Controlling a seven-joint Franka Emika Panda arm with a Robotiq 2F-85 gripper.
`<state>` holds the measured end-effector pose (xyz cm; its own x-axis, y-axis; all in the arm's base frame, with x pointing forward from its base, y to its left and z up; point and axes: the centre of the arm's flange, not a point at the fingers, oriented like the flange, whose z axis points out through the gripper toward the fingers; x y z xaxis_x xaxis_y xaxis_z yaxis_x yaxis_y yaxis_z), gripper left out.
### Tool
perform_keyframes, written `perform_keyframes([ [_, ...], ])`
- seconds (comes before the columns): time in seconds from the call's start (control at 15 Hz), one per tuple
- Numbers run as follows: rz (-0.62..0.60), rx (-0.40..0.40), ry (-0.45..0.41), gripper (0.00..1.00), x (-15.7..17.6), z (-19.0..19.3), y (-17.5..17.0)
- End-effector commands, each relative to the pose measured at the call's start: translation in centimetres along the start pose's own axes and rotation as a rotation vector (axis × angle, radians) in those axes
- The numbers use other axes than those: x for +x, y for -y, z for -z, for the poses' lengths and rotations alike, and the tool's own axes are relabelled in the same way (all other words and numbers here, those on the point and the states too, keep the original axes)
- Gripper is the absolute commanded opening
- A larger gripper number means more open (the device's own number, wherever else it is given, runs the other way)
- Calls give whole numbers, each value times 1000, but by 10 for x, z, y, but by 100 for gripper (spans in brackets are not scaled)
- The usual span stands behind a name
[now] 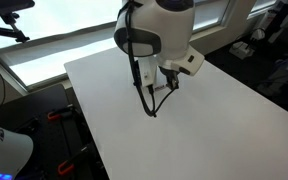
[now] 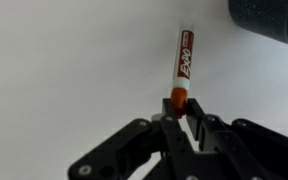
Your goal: Move the marker to the table
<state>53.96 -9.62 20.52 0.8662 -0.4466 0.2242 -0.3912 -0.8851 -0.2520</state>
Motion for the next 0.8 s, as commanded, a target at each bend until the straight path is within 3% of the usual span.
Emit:
perform_keyframes([
  [0.0, -23, 11, 47, 5, 15, -15, 4],
  [0.33, -29, 9, 65, 5, 13, -21, 3],
  [0.4, -28, 13, 62, 34, 11, -17, 3],
  [0.47, -26, 16, 48, 45, 9, -12, 3],
  [0.6, -12, 31, 15, 58, 5, 4, 6],
  [0.67, -10, 12, 39, 42, 9, -20, -1],
  [0.73, -9, 17, 31, 49, 11, -15, 1],
])
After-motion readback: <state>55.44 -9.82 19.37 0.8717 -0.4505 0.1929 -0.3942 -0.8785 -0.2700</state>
